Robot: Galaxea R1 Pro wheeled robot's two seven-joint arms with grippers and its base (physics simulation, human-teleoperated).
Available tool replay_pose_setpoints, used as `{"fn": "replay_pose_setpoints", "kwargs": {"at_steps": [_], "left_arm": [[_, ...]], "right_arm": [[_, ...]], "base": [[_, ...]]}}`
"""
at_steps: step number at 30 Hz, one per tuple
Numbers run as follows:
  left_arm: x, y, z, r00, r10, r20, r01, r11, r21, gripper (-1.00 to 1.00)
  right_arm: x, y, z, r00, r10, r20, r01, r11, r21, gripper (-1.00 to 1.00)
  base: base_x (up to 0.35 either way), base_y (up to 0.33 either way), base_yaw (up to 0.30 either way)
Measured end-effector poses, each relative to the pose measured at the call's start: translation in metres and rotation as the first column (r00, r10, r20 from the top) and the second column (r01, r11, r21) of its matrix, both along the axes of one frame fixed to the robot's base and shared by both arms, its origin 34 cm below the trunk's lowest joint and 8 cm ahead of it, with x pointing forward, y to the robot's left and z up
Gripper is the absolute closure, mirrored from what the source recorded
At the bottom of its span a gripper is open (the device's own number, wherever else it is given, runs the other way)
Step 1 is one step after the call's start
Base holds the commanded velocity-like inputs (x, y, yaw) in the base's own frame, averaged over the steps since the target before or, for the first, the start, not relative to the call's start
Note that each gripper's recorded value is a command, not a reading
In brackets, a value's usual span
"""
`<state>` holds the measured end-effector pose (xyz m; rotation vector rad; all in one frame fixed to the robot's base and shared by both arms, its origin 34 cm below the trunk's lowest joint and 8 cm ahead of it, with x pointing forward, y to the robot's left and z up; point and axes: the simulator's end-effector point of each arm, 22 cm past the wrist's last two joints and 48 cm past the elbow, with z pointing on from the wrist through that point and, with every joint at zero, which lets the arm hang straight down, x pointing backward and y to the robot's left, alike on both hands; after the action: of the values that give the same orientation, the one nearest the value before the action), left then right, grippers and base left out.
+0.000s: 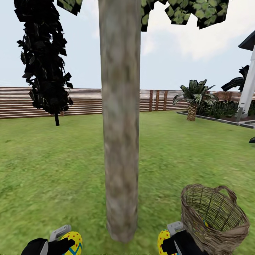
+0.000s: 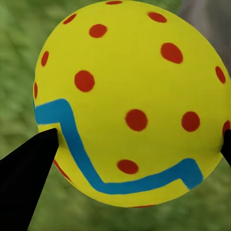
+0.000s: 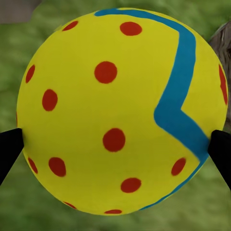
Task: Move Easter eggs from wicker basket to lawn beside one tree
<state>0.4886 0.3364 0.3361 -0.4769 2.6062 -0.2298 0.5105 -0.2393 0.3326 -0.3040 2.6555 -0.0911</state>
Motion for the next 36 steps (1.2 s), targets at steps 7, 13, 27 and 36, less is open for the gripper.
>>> {"fn": "replay_pose_setpoints", "kwargs": {"at_steps": [7,13,27,36], "left_arm": [[-0.003,0.012,-0.010,1.000,0.005,-0.009,-0.004,1.000,0.018,1.00],[-0.001,0.073,0.003,0.999,0.035,0.001,-0.035,0.995,0.096,1.00],[-0.011,0.073,-0.021,0.998,0.037,-0.057,-0.031,0.995,0.098,1.00],[-0.019,0.074,-0.036,0.995,0.040,-0.092,-0.031,0.995,0.099,1.00]], "right_arm": [[-0.005,0.000,-0.014,1.000,0.000,-0.016,0.000,1.000,0.000,1.00],[-0.007,-0.004,-0.023,0.999,-0.006,-0.031,0.006,1.000,-0.002,1.00],[-0.018,-0.004,-0.047,0.996,-0.006,-0.085,0.005,1.000,-0.002,1.00],[-0.027,-0.004,-0.064,0.992,-0.006,-0.124,0.006,1.000,-0.004,1.00]], "base": [[0.000,0.000,0.000],[0.000,0.000,0.000],[0.000,0.000,0.000],[0.000,0.000,0.000]]}}
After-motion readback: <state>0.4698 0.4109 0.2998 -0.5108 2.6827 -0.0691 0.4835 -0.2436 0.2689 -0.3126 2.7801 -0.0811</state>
